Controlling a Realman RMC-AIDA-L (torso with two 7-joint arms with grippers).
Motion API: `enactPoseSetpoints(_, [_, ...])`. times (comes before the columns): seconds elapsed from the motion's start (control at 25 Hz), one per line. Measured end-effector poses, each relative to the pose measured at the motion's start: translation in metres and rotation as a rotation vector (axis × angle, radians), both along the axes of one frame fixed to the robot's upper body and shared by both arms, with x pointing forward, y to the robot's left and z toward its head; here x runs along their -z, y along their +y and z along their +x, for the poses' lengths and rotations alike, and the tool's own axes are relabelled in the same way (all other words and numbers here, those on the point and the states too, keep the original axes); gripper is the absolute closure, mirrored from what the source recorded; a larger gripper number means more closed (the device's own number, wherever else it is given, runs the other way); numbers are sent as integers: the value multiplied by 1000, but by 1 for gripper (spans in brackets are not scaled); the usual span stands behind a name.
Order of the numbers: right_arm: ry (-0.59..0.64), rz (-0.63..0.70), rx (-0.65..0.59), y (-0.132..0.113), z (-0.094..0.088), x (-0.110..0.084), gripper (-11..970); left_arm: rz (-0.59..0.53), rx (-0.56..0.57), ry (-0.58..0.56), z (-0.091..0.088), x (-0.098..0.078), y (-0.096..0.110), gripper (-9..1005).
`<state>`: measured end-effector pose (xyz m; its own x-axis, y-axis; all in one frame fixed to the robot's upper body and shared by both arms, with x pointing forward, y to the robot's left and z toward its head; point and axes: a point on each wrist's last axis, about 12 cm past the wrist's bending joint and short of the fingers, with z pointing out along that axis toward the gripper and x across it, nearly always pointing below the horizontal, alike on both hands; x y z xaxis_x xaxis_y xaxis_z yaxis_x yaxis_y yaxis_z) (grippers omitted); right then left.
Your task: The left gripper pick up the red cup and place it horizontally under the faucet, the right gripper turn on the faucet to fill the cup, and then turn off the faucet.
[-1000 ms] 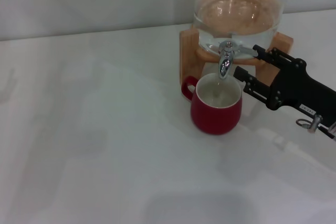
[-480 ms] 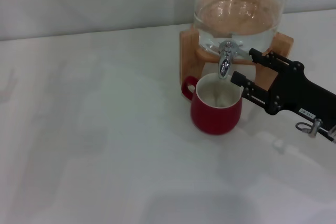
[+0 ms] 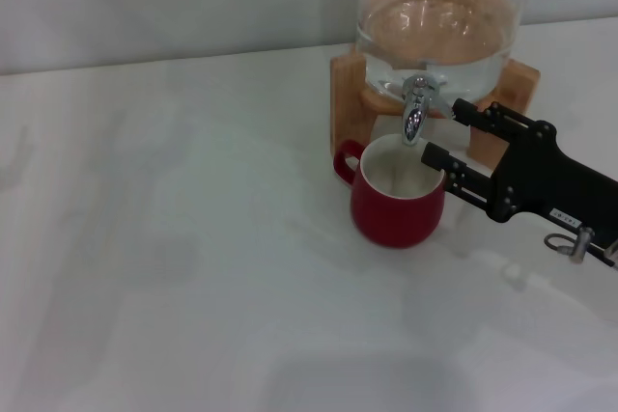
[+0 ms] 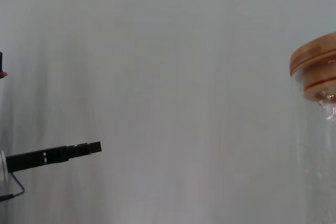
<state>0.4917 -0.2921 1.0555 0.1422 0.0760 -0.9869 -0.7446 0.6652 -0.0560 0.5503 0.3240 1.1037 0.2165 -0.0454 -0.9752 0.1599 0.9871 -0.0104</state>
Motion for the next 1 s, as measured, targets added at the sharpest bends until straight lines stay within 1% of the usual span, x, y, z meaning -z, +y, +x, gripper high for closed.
enactPoseSetpoints(0.24, [1, -2, -3, 0, -1, 0, 338, -1, 2, 0, 0, 0, 0, 120])
enactPoseSetpoints(0.48, [-6, -1, 31, -6, -4, 1, 338, 8, 11, 1, 0, 0, -2, 121])
enactPoseSetpoints(1.0, [-46, 35, 163, -39, -17, -4, 338, 11, 14, -3, 0, -1, -2, 120])
